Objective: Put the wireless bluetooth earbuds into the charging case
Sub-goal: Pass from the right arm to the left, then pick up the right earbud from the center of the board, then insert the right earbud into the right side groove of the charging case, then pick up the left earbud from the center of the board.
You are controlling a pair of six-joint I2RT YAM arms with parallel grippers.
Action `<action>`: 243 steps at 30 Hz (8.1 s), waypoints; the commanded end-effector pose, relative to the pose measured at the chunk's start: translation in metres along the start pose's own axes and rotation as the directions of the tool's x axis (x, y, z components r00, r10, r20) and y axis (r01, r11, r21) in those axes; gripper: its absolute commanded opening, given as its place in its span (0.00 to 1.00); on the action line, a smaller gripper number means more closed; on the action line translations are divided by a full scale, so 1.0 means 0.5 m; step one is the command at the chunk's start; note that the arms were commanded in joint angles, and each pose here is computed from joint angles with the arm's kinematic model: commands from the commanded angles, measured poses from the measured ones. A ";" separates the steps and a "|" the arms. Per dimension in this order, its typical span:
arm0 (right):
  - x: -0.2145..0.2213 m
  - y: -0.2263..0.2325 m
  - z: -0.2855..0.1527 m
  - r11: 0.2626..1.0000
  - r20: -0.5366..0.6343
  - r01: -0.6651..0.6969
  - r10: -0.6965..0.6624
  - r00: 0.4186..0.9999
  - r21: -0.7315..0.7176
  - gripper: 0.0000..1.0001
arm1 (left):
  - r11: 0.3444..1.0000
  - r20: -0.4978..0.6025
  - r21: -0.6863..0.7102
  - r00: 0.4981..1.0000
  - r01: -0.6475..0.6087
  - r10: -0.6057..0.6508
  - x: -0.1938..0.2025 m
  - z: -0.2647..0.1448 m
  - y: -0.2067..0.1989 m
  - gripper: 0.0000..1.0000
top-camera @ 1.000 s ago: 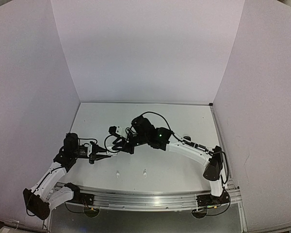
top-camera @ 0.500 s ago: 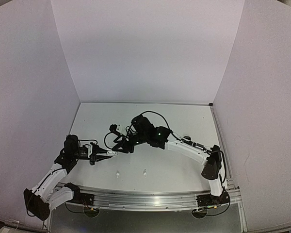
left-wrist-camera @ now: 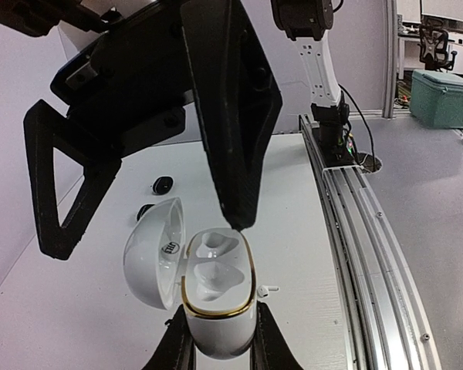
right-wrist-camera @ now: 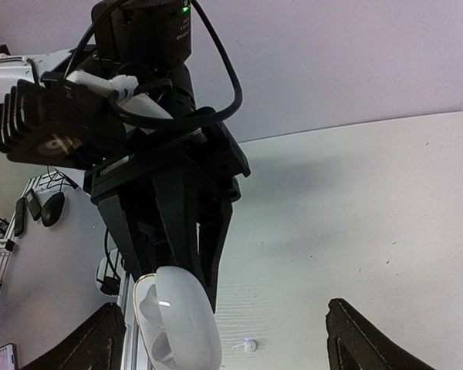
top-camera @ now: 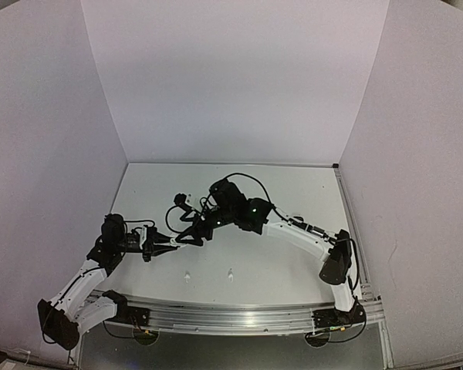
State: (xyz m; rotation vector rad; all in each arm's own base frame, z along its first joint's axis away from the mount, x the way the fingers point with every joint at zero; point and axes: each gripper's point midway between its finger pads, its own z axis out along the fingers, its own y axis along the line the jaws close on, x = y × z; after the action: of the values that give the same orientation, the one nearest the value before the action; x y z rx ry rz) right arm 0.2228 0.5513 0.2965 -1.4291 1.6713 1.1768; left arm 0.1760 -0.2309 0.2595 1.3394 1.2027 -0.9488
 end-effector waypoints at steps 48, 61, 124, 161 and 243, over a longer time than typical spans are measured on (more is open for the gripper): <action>0.661 -0.052 -0.008 0.231 -0.136 -0.378 0.955 0.262 0.896 0.38 | 0.856 0.186 -0.449 0.964 0.255 -0.190 0.026 -0.057 0.104 0.00; 0.678 -0.047 -0.019 0.261 -0.183 -0.303 0.947 0.263 0.916 0.21 | 0.861 0.172 -0.441 0.965 0.253 -0.196 0.030 -0.054 0.102 0.00; -0.099 0.021 0.021 0.787 0.371 -0.036 -0.249 0.895 0.616 0.00 | 0.884 0.229 -0.466 0.970 0.040 0.077 -0.025 -0.077 0.065 0.00; -0.046 -0.014 0.058 0.714 0.206 0.111 -0.342 0.917 0.691 0.00 | 0.887 0.245 -0.458 0.968 0.062 0.059 -0.029 -0.078 0.062 0.00; 0.423 -0.021 0.180 0.490 -0.102 -0.420 0.734 0.671 0.764 0.59 | 0.618 0.194 -0.762 0.978 0.196 -0.071 0.024 -0.139 0.185 0.00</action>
State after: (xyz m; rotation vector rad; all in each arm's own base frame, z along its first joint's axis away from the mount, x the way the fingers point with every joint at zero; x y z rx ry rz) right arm 0.2076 0.5513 0.1112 -0.5659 2.4977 0.4136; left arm 0.2628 -0.1564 0.2455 0.4632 1.4596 -0.5309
